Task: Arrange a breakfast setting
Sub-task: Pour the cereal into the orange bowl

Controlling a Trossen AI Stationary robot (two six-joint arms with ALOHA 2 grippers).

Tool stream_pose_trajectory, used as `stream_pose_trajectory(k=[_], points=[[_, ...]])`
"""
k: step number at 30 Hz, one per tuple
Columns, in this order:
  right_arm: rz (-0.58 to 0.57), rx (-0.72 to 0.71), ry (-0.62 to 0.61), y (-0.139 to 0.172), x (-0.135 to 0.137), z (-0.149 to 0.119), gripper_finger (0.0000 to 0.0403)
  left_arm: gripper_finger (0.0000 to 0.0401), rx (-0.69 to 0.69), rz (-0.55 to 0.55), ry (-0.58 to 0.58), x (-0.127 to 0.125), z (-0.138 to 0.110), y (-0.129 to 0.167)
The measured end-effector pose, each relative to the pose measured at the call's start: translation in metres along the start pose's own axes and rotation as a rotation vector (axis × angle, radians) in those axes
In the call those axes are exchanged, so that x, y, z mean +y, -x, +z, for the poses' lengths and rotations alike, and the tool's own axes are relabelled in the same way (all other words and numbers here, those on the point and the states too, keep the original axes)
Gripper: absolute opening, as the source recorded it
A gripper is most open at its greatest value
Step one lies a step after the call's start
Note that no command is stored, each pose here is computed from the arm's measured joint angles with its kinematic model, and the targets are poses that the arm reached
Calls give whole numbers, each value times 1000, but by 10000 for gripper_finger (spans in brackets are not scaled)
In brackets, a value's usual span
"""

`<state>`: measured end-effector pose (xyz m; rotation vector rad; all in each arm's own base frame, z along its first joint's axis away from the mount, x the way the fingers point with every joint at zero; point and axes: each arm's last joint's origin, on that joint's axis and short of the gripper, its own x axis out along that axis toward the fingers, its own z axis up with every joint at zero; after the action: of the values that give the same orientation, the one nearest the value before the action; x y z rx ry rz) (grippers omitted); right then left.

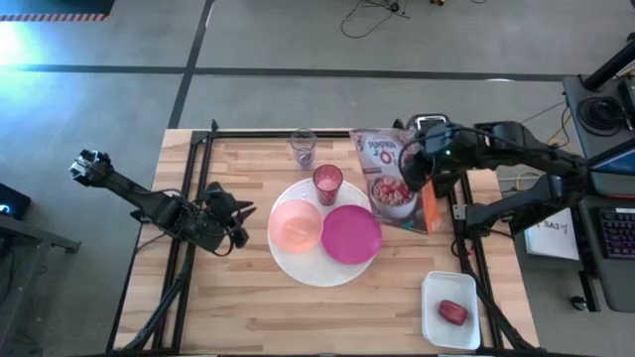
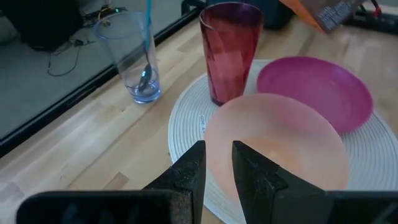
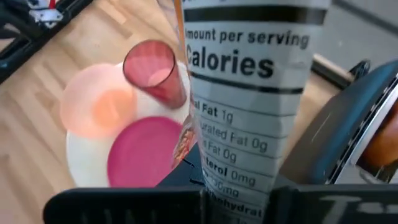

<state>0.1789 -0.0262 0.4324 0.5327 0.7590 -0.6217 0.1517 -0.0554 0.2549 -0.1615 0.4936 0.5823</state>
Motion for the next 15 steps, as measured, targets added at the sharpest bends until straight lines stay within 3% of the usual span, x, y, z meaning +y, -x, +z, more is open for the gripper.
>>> stream_pose_trajectory(k=[7,15], points=[[90,68,-4,10,5,-4,8,62,-22,-12,75,-3,2,-1],[225,103,-20,26,21,-6,8,62,-19,-10,68,-8,1,-4]])
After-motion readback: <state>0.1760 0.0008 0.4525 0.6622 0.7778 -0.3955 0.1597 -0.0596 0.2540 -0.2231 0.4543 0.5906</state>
